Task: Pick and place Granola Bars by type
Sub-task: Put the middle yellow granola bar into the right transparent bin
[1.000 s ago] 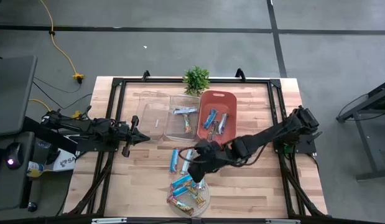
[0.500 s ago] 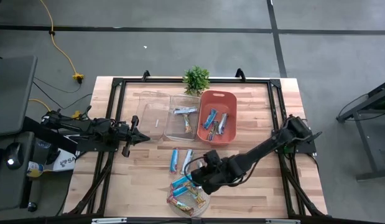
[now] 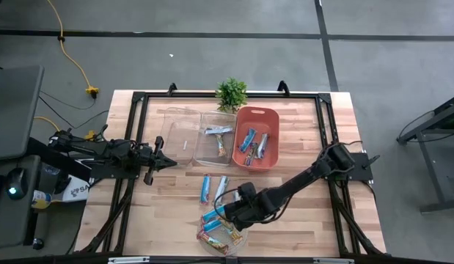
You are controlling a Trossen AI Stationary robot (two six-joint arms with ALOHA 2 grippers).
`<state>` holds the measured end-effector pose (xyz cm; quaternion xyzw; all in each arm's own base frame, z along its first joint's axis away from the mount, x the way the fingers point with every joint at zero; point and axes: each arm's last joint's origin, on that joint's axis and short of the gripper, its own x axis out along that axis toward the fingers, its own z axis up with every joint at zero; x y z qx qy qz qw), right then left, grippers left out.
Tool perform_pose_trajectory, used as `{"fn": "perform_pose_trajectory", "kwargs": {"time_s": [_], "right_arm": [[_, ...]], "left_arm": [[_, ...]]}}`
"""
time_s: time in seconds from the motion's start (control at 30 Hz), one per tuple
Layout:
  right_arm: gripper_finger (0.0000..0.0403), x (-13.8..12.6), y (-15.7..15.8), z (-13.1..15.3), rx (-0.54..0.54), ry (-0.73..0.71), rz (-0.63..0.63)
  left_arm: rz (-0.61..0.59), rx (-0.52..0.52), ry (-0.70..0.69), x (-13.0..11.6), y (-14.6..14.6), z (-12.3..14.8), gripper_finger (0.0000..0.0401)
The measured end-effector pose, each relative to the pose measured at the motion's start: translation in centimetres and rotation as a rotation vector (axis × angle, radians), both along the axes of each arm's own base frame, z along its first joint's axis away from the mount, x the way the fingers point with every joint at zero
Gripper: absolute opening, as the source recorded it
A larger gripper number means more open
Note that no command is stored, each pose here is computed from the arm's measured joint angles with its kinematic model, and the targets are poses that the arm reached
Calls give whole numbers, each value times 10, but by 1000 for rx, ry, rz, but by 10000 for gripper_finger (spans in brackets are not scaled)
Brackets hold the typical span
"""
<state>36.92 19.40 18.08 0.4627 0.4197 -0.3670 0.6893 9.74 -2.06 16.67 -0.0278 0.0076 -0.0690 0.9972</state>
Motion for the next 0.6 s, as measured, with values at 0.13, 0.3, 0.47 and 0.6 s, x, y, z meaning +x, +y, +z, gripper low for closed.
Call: {"fn": "perform_pose_trajectory", "kwargs": {"time_s": [0.13,0.3,0.47,0.6], "right_arm": [[216,1,-3,-1,-5,9,-14],[268,8,-11,-7,25,14,-57],[283,19,-22,-8,47,-28,-94],[282,22,-29,-8,49,-32,-112]], "left_arm": [[0,0,0,0,0,0,1],[0,0,0,0,0,0,1],[0,0,0,0,0,0,1],[0,0,0,0,0,0,1]]}}
